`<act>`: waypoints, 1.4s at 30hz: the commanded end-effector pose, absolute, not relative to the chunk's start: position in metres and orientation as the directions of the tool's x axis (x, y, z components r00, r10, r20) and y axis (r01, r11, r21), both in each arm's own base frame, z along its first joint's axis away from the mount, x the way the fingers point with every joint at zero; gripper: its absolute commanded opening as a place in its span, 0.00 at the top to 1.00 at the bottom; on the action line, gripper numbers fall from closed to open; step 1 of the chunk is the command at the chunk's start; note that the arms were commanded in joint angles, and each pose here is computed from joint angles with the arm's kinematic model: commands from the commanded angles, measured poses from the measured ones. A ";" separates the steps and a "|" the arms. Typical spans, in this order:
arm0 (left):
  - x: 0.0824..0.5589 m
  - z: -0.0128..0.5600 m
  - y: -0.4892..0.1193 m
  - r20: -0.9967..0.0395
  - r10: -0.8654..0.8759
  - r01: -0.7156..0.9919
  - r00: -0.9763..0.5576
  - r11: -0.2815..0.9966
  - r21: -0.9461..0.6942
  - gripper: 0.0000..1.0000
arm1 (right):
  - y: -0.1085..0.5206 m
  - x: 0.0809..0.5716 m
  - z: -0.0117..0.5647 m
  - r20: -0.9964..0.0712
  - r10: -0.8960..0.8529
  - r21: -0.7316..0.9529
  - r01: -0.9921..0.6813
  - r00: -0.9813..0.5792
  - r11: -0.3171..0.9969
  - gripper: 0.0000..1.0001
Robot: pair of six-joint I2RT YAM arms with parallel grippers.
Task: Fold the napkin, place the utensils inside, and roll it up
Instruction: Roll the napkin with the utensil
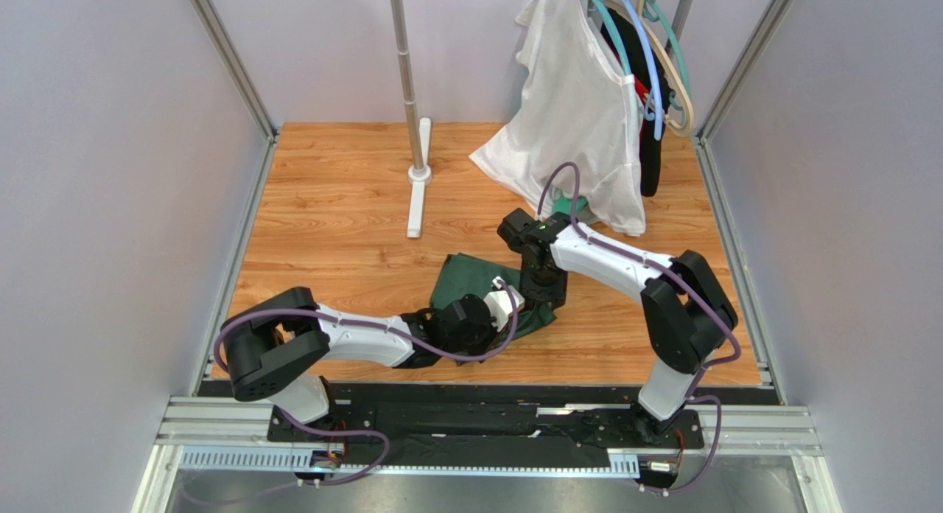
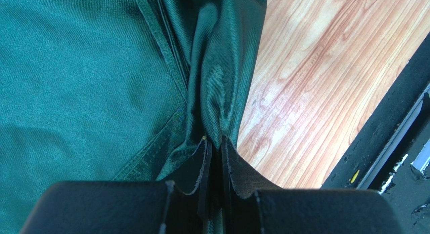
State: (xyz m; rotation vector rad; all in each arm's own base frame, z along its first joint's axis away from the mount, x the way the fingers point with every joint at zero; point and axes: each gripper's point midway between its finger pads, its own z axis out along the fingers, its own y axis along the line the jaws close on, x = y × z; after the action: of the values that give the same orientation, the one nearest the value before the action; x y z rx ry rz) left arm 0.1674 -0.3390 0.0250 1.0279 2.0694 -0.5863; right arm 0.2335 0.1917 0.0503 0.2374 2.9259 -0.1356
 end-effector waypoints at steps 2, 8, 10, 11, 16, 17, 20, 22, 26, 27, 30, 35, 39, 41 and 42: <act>0.151 0.018 -0.331 -0.735 0.519 0.830 -0.437 0.548 -0.107 0.89 | 0.174 0.240 0.094 -0.354 0.163 -0.037 0.188 -0.921 0.981 0.43; 0.143 0.021 -0.330 -0.738 0.479 0.835 -0.475 0.510 -0.206 0.89 | 0.173 0.251 0.118 -0.469 0.254 0.227 0.163 -0.846 0.960 0.37; 0.147 0.022 -0.324 -0.733 0.429 0.809 -0.528 0.517 -0.281 0.89 | 0.176 0.258 0.128 -0.550 0.186 0.252 0.051 -0.814 0.966 0.36; 0.143 0.024 -0.325 -0.725 0.424 0.812 -0.543 0.486 -0.324 0.89 | 0.187 0.269 0.140 -0.608 0.183 0.305 -0.014 -0.773 0.952 0.36; 0.150 0.021 -0.314 -0.663 0.378 0.746 -0.646 0.497 -0.444 0.90 | 0.215 0.262 0.171 -0.770 0.111 0.395 -0.333 -0.628 0.856 0.36; 0.146 0.022 -0.315 -0.646 0.377 0.737 -0.664 0.477 -0.479 0.90 | 0.229 0.257 0.179 -0.811 0.045 0.367 -0.448 -0.583 0.815 0.36; 0.150 0.023 -0.311 -0.587 0.333 0.666 -0.738 0.496 -0.557 0.91 | 0.249 0.245 0.177 -0.864 -0.121 0.227 -0.592 -0.488 0.773 0.36; 0.152 0.021 -0.307 -0.544 0.316 0.622 -0.778 0.513 -0.592 0.91 | 0.265 0.235 0.169 -0.869 -0.208 0.167 -0.661 -0.450 0.732 0.36; 0.159 0.028 -0.300 -0.465 0.280 0.541 -0.840 0.510 -0.669 0.91 | 0.286 0.224 0.161 -0.888 -0.322 0.052 -0.766 -0.329 0.640 0.37; 0.161 0.030 -0.298 -0.448 0.268 0.520 -0.853 0.505 -0.689 0.91 | 0.289 0.222 0.161 -0.894 -0.356 -0.002 -0.794 -0.271 0.608 0.37; 0.171 0.035 -0.291 -0.385 0.206 0.435 -0.900 0.479 -0.762 0.91 | 0.294 0.218 0.159 -0.916 -0.368 -0.090 -0.814 -0.158 0.574 0.37; 0.173 0.033 -0.283 -0.285 0.175 0.334 -0.942 0.446 -0.830 0.91 | 0.300 0.198 0.143 -0.914 -0.404 -0.165 -0.877 -0.036 0.451 0.36; 0.175 0.033 -0.282 -0.247 0.170 0.297 -0.954 0.425 -0.855 0.92 | 0.302 0.184 0.122 -0.884 -0.467 -0.206 -0.902 0.006 0.379 0.36; 0.173 0.033 -0.281 -0.230 0.176 0.284 -0.957 0.416 -0.864 0.92 | 0.305 0.181 0.117 -0.860 -0.507 -0.267 -0.898 0.058 0.350 0.36; 0.172 0.035 -0.281 -0.226 0.177 0.281 -0.958 0.408 -0.869 0.92 | 0.305 0.183 0.109 -0.840 -0.539 -0.292 -0.890 0.064 0.351 0.36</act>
State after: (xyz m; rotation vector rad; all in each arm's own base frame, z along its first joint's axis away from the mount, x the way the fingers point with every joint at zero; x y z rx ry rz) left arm 0.1755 -0.2775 0.0244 0.4218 2.5532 -1.4989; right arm 0.1791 0.2904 0.1040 -1.2362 1.7421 0.5193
